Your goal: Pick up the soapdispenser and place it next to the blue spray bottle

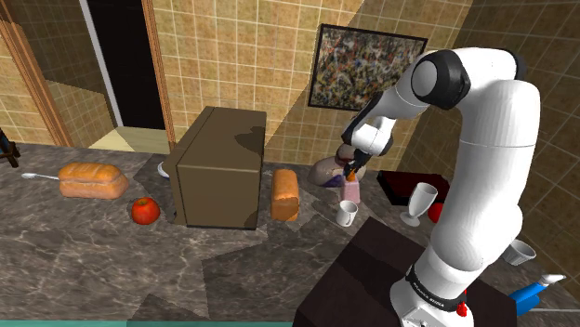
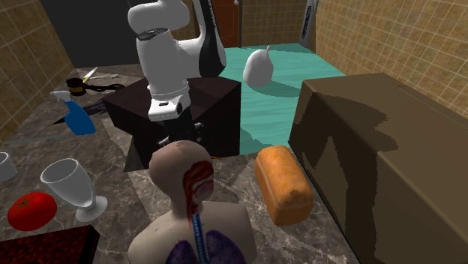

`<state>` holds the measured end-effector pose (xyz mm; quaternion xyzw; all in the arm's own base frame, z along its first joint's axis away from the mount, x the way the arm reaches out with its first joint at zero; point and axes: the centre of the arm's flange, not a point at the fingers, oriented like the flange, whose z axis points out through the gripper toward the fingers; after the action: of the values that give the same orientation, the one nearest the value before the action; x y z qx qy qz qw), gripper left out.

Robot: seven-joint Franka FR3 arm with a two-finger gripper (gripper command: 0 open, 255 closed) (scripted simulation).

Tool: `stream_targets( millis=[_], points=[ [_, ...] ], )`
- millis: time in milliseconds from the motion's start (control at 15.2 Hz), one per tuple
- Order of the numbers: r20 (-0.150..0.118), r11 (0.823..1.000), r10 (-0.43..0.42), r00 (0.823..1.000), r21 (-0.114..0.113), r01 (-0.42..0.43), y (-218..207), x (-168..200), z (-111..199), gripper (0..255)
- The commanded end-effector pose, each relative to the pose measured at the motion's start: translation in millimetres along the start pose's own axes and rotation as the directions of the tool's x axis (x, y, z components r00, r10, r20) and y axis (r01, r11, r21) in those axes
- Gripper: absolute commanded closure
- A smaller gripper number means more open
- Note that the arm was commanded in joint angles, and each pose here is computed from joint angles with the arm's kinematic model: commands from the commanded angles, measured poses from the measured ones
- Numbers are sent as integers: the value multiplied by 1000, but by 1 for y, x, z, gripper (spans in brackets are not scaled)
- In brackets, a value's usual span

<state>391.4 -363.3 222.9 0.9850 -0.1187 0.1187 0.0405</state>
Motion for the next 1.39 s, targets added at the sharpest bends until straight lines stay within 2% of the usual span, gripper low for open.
stream_targets(
  millis=[0,1320],
  points=[
    [-1,1000,0,1000,0,0,0,1,-11,255],
    [-1,1000,0,1000,0,0,6,27,-114,255]
  ],
)
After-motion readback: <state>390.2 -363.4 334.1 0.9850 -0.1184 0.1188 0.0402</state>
